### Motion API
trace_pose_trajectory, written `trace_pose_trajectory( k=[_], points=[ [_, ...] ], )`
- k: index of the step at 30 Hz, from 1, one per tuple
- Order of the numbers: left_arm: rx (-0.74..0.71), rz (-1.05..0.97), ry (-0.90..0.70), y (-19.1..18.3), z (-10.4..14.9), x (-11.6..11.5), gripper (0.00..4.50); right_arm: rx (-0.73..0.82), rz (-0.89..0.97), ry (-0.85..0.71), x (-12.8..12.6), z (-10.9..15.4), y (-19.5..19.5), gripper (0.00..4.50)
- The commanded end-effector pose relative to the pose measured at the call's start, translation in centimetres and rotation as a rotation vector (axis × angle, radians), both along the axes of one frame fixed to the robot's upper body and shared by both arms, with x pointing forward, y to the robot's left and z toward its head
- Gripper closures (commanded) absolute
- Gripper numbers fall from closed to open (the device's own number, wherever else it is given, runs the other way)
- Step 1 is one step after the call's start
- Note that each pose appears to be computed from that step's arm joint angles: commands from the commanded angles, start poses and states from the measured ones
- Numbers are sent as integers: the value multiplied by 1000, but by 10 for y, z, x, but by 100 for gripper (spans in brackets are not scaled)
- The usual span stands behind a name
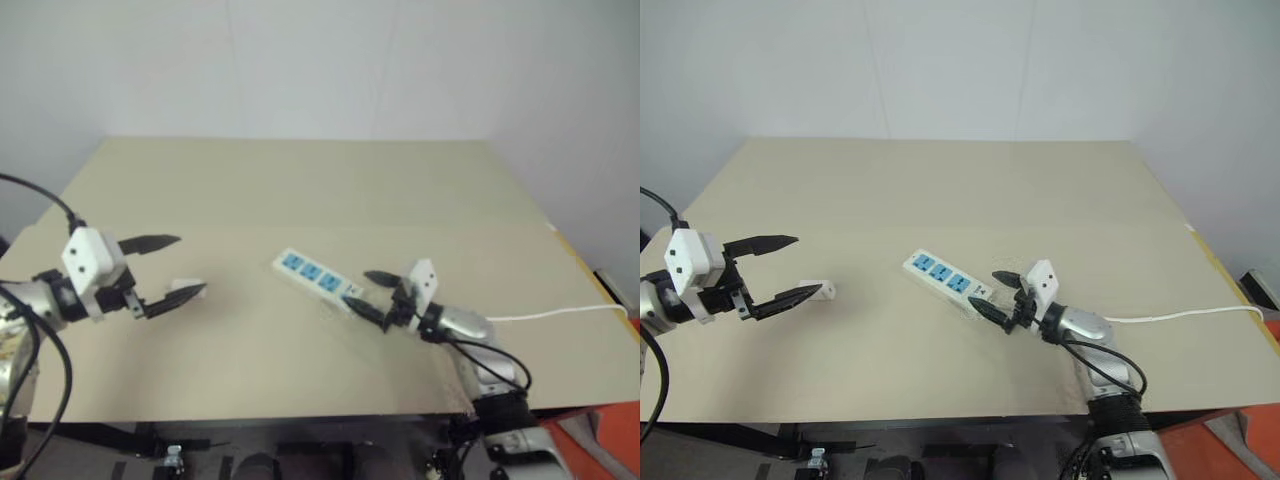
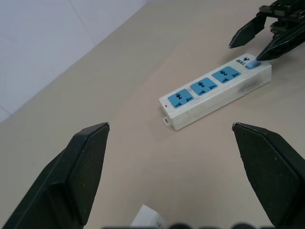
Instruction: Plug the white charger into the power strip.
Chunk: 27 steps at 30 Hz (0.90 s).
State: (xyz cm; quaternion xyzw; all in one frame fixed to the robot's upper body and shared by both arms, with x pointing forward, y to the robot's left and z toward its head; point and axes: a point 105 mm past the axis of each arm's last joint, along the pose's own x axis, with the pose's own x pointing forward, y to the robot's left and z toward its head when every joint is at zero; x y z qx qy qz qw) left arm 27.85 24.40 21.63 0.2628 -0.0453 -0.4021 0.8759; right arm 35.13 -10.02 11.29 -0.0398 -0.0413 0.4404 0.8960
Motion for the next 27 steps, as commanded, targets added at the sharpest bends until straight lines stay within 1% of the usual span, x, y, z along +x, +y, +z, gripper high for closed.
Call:
trace_pose_trajectory(
  k=[1,5,10,16,23,27],
  points=[
    [1,-9,-27,0,9,-1,0,-26,14,-53,3,2,7,3],
    [5,-9,-27,1,10,-3,0,-29,25,-41,5,-5,12,3],
    [8,-7,-24,2,10,-4,0,-35,72,-28,-2,-10,21,3],
    [13,-8,-20,4,9,-5,0,-40,79,-9,-4,-18,27,3],
    [22,-15,-17,5,10,-4,0,-40,73,54,2,-37,37,3],
    [29,-13,-18,6,11,-5,0,-59,110,89,0,-48,43,3]
  ],
)
